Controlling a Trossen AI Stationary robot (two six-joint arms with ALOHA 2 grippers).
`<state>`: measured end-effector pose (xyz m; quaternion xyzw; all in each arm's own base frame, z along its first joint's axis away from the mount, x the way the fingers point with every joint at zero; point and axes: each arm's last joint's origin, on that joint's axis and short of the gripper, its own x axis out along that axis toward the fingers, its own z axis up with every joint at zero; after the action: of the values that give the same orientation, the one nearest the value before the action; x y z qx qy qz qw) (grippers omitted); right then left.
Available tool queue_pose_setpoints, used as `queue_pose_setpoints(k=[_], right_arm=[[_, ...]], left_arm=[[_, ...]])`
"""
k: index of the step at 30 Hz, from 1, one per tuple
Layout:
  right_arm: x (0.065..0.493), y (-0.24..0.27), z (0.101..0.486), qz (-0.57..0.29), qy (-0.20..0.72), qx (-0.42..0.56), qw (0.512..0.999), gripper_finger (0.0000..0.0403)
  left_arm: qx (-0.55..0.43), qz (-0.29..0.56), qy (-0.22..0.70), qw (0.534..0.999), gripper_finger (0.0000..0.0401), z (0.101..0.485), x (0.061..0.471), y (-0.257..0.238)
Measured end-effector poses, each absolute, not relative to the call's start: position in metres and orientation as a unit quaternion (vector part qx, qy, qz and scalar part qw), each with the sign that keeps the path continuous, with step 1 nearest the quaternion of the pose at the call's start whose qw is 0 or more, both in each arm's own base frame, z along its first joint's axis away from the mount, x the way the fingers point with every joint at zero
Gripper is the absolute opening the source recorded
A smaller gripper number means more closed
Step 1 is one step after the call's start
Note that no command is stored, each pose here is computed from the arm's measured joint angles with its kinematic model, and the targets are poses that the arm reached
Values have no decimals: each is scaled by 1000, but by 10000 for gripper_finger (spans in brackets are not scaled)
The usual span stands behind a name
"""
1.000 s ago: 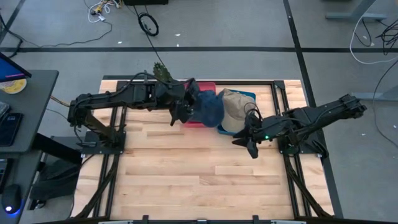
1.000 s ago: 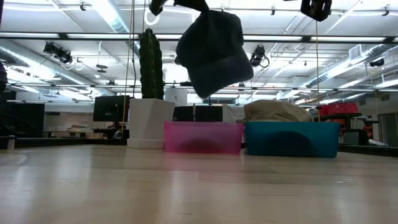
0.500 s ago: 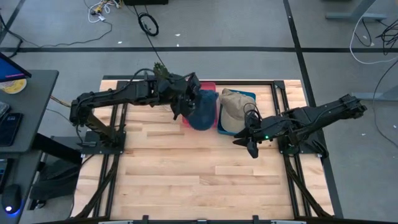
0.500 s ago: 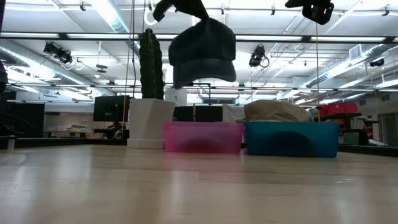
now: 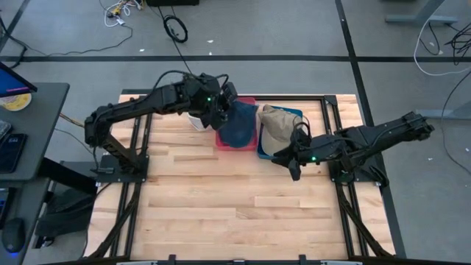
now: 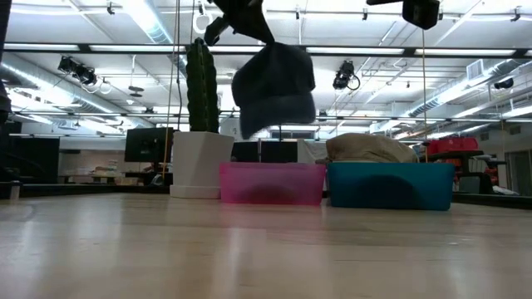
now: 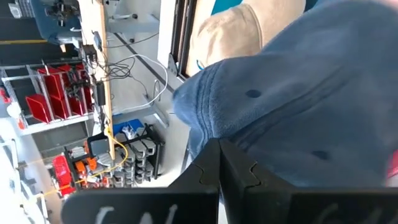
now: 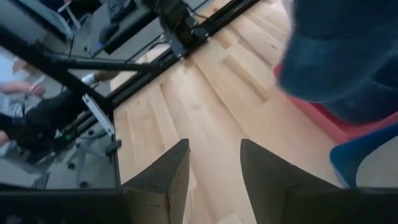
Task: Pick & Place hat
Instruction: Put the blue cap into the pink bin
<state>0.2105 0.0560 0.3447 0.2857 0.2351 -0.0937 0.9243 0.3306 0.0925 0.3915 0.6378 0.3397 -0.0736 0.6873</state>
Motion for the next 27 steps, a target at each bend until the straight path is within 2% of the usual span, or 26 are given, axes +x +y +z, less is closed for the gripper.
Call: queue_pose_setpoints(k=[11,20,27], right_arm=[[217,45,352,-118,183,308,926,146],[218,43,352,-125,180,315,923,146],[217,43,352,-127,180,323,921,146]], left_arm=[[621,-91,330,705,0,388,325,121],[607,-123,354,701,0,365,338,129],[587,-134,377,703,0,360,333,136]])
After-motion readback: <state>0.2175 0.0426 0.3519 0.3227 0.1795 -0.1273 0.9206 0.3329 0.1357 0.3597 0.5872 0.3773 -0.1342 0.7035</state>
